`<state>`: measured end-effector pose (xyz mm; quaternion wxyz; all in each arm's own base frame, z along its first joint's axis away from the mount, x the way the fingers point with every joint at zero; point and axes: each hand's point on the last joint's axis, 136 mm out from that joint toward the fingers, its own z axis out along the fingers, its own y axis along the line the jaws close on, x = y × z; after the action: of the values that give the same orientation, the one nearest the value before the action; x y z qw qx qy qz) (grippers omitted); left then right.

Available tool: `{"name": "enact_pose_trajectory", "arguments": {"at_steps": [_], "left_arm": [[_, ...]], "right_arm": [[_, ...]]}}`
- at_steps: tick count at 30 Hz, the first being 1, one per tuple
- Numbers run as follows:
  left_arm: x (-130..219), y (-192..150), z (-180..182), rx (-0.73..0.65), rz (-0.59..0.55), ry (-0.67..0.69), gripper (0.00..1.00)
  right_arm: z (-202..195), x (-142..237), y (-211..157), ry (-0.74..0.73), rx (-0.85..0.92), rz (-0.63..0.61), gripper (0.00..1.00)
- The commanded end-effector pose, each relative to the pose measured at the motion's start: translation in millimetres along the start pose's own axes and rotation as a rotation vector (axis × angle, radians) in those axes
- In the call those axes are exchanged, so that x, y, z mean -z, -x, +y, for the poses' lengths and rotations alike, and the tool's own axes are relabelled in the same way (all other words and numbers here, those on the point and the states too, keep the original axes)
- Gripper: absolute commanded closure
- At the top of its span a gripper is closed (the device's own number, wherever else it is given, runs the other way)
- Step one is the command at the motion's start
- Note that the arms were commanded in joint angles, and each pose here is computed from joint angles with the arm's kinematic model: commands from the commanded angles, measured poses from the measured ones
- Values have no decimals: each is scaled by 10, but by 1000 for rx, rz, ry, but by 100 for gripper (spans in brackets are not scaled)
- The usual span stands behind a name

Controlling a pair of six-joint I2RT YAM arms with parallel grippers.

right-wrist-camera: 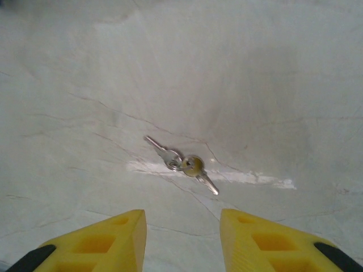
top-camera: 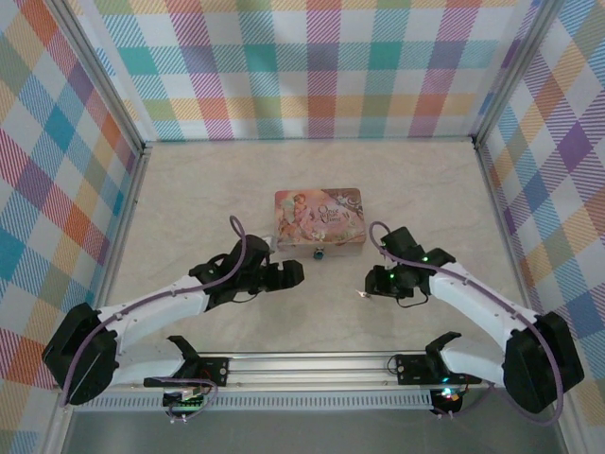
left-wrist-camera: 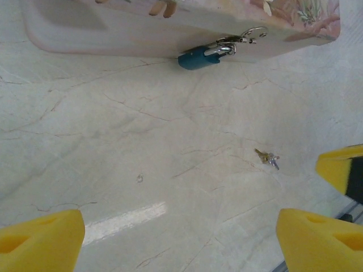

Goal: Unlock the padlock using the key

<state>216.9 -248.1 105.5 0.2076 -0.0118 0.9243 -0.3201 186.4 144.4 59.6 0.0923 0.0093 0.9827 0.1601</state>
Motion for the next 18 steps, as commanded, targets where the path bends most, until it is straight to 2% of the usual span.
{"name": "enact_pose_trajectory", "arguments": {"at_steps": [1,6,9,18], "left_arm": [[-61,-14,-40,1,-13,-5,12],[-89,-55,-39,-3,-10,1,12],[-99,-81,-24,-2,-7,5,12],[-142,-110,35,16,-7,18,12]], "right_arm": [[-5,-110,-3,-21,-4,2,61],[23,-212,18,-42,16,3,61],[20,-254,33,-63,34,-1,57],[32,-393,15,-110,77,33,59]]}}
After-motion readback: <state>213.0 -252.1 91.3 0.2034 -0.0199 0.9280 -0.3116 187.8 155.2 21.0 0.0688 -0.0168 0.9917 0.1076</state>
